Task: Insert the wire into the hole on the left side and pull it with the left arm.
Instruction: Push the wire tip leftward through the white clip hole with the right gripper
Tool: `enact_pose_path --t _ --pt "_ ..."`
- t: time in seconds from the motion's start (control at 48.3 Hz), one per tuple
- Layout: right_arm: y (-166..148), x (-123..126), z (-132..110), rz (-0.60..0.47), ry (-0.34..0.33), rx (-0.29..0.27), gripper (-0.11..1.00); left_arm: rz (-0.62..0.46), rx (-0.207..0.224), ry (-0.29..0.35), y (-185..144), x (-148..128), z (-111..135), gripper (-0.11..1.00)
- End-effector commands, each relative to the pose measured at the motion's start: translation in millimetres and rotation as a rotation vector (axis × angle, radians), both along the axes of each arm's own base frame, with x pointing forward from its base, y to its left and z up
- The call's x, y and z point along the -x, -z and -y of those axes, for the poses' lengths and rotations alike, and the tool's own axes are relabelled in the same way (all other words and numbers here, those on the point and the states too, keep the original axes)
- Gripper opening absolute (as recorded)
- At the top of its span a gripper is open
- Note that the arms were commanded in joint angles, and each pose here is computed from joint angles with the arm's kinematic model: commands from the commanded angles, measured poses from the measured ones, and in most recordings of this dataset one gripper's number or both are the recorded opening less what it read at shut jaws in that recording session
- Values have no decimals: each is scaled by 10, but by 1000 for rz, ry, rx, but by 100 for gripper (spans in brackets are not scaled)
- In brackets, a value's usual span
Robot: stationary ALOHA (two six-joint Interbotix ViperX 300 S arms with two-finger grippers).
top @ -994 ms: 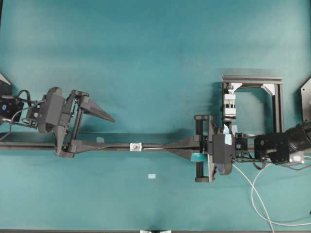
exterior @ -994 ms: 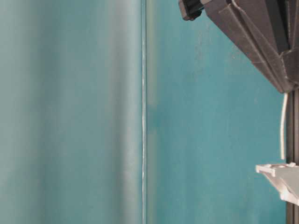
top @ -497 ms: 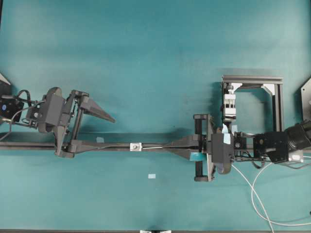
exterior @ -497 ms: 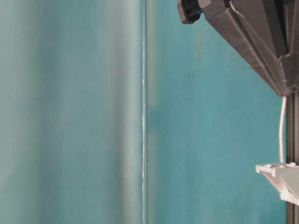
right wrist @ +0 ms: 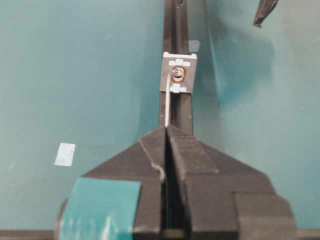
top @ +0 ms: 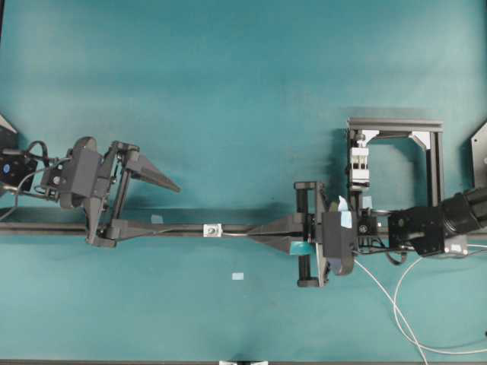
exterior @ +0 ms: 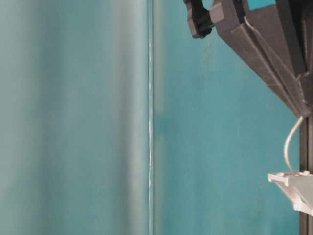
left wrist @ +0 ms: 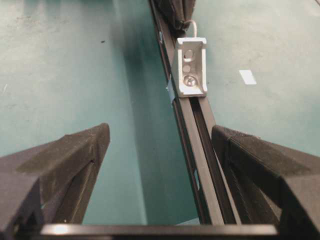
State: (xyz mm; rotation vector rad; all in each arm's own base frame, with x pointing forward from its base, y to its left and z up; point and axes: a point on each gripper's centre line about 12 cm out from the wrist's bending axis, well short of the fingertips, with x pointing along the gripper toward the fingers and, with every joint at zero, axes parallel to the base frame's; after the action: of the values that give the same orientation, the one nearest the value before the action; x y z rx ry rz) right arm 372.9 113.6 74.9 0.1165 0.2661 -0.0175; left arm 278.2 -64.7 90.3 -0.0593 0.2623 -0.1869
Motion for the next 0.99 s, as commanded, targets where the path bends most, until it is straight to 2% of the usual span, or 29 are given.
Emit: enact_pose_path --t 0.0,0.973 --pt "-55 -53 16 14 5 -6 5 28 7 1 -65 -30 12 66" --pt "-21 -216 25 5 -21 5 5 29 5 2 -69 -25 11 66"
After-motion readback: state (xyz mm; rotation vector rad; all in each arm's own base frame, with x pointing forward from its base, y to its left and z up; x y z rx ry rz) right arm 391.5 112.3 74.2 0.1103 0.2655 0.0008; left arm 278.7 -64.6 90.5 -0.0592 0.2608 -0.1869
